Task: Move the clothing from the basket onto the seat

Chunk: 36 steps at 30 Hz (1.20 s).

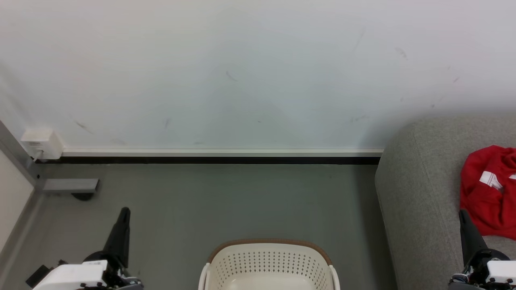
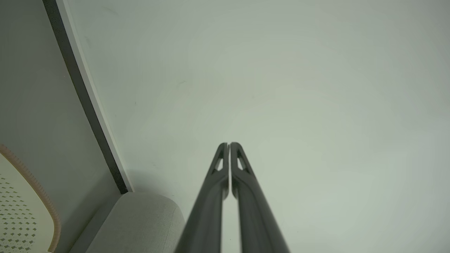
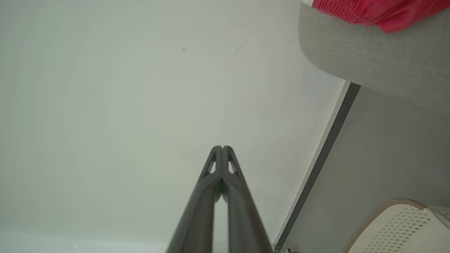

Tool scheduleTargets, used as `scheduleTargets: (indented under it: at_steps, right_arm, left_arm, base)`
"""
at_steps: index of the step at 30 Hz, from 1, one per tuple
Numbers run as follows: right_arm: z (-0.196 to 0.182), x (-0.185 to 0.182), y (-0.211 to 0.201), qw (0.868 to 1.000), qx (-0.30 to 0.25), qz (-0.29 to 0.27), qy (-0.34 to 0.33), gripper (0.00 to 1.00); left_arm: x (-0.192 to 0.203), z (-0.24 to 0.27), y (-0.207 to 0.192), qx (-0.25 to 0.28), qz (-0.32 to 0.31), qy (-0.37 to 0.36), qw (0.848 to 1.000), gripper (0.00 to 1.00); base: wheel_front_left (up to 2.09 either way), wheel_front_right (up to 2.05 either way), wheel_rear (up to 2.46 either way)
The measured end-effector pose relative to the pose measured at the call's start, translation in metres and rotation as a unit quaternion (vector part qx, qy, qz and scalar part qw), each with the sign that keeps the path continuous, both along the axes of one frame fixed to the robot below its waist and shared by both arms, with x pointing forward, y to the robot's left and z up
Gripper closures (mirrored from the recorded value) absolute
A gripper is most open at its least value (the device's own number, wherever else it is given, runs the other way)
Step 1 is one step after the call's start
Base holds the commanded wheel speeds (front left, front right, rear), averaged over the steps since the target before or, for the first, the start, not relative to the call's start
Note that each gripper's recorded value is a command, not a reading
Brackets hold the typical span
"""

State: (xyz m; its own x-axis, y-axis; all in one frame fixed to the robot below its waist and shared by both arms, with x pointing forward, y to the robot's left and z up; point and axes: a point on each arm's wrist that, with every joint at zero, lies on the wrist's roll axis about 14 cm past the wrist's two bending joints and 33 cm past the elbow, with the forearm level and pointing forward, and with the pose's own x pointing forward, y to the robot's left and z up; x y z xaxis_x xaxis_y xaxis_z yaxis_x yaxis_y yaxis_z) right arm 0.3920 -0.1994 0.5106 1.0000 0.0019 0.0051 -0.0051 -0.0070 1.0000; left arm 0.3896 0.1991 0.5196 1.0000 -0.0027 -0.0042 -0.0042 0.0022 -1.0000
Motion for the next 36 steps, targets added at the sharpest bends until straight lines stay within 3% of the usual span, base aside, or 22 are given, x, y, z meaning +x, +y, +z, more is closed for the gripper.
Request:
scheduleTargets:
  at_steps: [36]
  right_arm:
    - [0.0007,0.0002,0.0001,1.0,-0.002,0.001,0.0,1.0]
  left_arm:
    - [0.0,0.0,0.0,0.0,0.0,0.0,1.0,1.0]
  base:
    - [0.0,0.0,0.0]
